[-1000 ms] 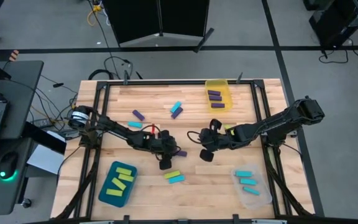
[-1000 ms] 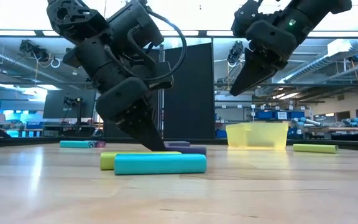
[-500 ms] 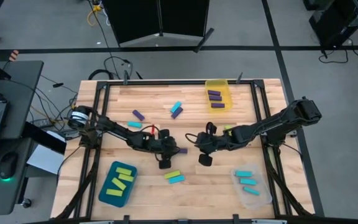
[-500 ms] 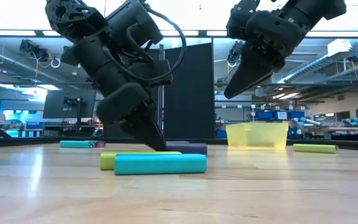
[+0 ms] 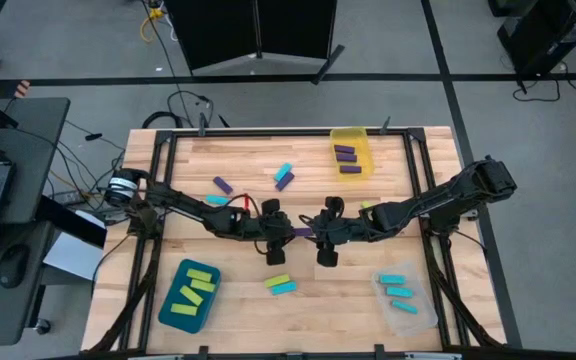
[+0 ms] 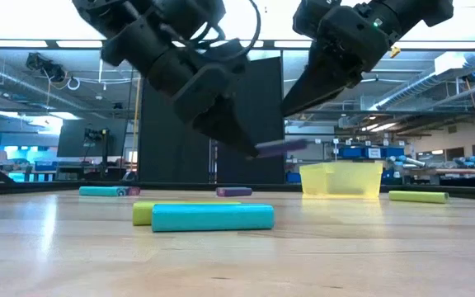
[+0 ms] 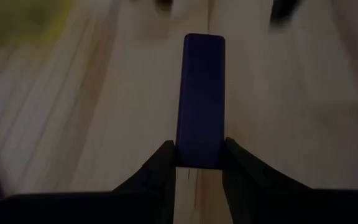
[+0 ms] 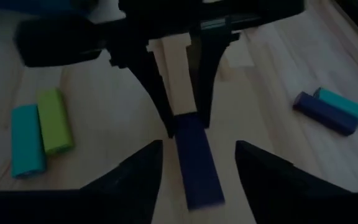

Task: Sort blocks
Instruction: Put the violet block into the transparent yellow bin

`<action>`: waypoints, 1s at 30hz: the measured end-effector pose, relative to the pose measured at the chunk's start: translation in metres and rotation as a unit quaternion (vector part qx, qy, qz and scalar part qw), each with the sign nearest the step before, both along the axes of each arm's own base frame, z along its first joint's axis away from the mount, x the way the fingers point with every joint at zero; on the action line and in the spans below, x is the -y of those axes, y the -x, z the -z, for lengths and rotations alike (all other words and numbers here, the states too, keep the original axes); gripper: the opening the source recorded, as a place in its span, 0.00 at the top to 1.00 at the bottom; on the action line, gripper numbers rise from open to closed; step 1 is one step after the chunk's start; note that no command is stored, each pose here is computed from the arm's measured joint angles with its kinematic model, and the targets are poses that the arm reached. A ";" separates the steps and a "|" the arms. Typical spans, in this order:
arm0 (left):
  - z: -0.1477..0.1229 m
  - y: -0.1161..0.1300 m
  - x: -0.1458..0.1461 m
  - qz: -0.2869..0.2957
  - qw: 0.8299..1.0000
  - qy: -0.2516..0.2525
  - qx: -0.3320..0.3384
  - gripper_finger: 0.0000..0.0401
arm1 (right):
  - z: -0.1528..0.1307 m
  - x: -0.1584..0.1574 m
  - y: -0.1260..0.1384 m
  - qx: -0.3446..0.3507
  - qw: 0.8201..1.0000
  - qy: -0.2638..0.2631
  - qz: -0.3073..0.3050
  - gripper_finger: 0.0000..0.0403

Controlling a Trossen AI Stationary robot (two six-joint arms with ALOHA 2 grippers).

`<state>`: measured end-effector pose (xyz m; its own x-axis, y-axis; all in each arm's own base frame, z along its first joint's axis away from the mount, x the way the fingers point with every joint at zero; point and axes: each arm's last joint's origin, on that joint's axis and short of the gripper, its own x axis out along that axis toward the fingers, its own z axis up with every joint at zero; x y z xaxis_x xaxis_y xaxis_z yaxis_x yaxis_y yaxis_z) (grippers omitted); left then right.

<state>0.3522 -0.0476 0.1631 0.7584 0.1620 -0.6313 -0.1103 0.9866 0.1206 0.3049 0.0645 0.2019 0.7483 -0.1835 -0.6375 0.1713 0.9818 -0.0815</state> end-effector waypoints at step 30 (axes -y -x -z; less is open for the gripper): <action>-0.033 -0.020 0.002 0.034 0.999 -0.001 0.023 0.74 | 0.006 0.003 0.005 -0.050 0.998 0.012 -0.029 0.70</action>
